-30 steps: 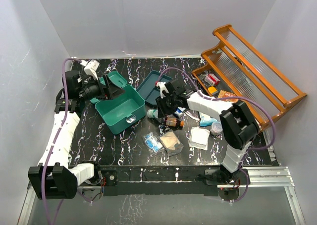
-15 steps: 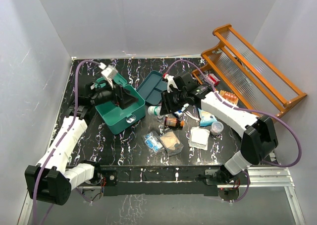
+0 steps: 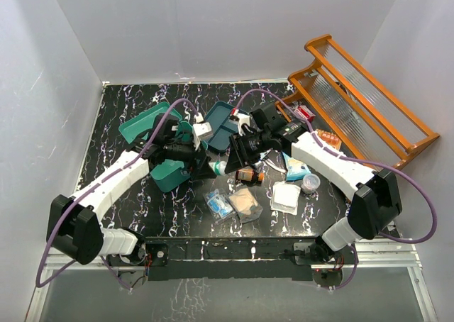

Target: Organize the medicine kit

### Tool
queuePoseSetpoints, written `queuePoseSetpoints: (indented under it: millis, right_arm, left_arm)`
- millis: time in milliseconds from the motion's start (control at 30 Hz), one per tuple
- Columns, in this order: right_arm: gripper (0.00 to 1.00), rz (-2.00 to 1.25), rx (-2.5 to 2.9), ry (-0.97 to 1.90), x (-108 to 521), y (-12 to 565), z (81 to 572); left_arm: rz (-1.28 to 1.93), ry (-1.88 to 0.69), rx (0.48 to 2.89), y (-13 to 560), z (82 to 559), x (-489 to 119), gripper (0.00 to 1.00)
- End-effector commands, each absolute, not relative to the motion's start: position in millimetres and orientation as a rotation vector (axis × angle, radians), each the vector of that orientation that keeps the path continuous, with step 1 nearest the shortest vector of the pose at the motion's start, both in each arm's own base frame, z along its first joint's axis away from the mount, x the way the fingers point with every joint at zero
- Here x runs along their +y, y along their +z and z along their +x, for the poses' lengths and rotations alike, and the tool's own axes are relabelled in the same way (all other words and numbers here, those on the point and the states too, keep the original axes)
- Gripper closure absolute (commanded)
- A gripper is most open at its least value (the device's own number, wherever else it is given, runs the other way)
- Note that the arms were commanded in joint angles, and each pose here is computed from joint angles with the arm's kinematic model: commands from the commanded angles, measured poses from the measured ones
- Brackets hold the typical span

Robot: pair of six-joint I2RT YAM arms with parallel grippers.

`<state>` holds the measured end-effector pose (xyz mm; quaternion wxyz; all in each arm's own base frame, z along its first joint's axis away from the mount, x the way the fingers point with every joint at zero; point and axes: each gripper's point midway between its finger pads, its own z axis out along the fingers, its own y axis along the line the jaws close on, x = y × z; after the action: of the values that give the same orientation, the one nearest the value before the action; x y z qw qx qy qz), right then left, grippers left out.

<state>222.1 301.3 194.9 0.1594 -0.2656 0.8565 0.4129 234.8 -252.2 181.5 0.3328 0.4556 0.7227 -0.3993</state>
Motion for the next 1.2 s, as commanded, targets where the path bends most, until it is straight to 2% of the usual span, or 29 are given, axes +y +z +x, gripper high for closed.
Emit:
queuePoseSetpoints:
  millis: [0,167,333,533,633,700,767,833,900,1033,1167]
  right_arm:
    - [1.0,-0.857,2.298,1.301,312.5,235.8,217.3]
    - [1.0,-0.884,2.3,1.309,312.5,235.5,215.4]
    - [1.0,-0.889,2.317,1.33,313.4,232.9,212.9]
    - [1.0,-0.902,2.297,1.365,315.2,236.3,210.2]
    - [0.96,-0.899,2.302,1.365,316.2,236.5,211.2]
    - [0.87,-0.898,2.298,1.366,316.8,238.9,211.9]
    - [0.73,-0.889,2.291,1.356,316.9,242.2,213.7]
    - [0.55,-0.866,2.28,1.335,316.2,245.7,216.6]
    - [0.43,-0.819,2.271,1.279,313.1,247.9,223.2]
    - [0.37,-0.634,2.255,1.087,294.7,258.5,242.9]
    - [0.32,-0.483,2.18,1.035,277.6,280.8,243.1]
  left_arm:
    - [1.344,-1.083,1.761,198.0,218.8,-256.8,0.26]
    - [1.413,-1.209,1.745,196.1,200.9,-265.2,0.36]
    - [1.437,-1.226,1.741,192.4,196.1,-271.4,0.42]
    - [1.45,-1.235,1.722,191.4,193.5,-274.4,0.61]
    - [1.455,-1.254,1.705,192.2,191.1,-275.8,0.68]
    - [1.458,-1.26,1.699,192.5,190.3,-275.9,0.73]
    - [1.457,-1.258,1.683,194.7,189.6,-275.8,0.75]
    - [1.438,-1.25,1.669,199.2,189.3,-276.2,0.76]
    - [1.397,-1.221,1.665,203.2,192.1,-275.7,0.77]
    - [1.247,-1.142,1.716,203.9,201.0,-270.5,0.75]
    - [1.011,-1.049,1.738,215.8,214.7,-261.1,0.74]
